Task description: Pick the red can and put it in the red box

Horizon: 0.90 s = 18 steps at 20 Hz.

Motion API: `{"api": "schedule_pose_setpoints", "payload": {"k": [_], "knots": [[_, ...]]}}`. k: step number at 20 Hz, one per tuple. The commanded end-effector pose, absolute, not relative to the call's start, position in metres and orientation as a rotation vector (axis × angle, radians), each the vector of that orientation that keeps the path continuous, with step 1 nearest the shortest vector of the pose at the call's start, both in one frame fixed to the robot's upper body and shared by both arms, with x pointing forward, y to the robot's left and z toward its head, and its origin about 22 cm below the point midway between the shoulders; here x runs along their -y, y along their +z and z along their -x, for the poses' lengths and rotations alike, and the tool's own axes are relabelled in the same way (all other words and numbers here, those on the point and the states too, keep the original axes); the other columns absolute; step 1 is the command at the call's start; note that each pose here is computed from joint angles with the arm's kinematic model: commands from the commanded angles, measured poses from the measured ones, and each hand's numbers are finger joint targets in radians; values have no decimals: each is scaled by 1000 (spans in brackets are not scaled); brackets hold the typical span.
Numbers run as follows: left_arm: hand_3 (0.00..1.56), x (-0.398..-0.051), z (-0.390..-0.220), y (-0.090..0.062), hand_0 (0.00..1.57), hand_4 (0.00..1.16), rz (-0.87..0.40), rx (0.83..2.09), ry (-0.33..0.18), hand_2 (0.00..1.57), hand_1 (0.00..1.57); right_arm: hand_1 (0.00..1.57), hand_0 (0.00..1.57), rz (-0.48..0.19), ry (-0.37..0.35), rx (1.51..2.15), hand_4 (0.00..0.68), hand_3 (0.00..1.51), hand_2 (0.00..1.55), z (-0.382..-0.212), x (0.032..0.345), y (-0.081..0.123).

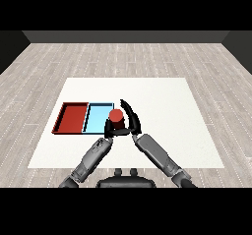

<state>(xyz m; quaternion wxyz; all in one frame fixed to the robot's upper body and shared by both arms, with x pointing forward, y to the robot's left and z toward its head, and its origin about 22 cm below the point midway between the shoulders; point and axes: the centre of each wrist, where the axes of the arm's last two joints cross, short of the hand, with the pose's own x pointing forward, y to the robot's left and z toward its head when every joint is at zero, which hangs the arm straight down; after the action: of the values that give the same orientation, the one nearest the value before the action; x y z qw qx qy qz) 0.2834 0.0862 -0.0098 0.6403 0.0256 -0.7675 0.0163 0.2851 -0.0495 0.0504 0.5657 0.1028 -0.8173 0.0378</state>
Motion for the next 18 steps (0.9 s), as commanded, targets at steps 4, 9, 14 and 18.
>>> {"api": "schedule_pose_setpoints", "payload": {"k": [4,9,14,18], "knots": [[1496,-98,-276,-30,1571,1142,-76,1744,52,1571,1571,0,0,-190,7,1989,0,0,0,-289,87,65],[1482,-116,-300,-19,1571,1138,-149,1772,37,1571,1571,0,0,-181,-70,2055,0,0,0,-276,126,91],[1472,-179,-314,-3,1571,1134,-323,1806,-9,1571,1571,0,0,-106,-122,2031,0,0,0,-261,171,69],[1467,-235,-314,11,1571,1116,-431,1800,-34,1568,1571,0,0,25,-133,1976,0,0,0,-238,216,55]]}}
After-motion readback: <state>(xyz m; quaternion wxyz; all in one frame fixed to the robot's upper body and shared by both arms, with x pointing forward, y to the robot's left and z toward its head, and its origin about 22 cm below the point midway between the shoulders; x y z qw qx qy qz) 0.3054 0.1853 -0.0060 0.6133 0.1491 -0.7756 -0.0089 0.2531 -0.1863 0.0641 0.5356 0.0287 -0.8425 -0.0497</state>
